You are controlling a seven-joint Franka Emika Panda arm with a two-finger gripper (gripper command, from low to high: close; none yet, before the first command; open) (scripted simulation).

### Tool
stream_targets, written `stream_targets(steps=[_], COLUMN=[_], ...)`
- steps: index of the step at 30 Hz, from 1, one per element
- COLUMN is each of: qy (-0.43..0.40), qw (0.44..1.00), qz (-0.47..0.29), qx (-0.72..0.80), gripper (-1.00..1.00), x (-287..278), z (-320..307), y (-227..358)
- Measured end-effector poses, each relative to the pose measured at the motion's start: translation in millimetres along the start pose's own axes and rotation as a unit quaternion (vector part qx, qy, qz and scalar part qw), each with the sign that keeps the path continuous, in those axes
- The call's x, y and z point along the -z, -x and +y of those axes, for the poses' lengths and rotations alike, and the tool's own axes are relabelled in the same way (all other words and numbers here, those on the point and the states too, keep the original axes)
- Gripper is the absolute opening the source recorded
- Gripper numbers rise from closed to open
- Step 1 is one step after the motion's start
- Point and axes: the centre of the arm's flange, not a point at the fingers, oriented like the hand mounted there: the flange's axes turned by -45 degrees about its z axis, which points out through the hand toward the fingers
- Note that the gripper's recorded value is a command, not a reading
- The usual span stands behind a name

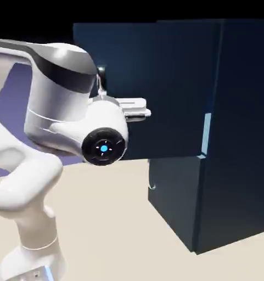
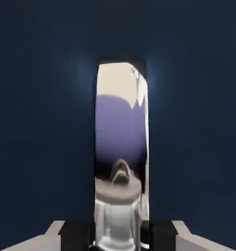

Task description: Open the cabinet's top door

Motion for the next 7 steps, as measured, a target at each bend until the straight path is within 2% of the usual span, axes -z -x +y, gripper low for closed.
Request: stream_targets(steps=[6,7], qy=[0.074,0.079], qw=[0.997,0.997], qz=[0.0,0.0], qx=[0.0,0.0], gripper=[-1.0,1.0], x=[40,43], z=[-24,-27], y=[0,0])
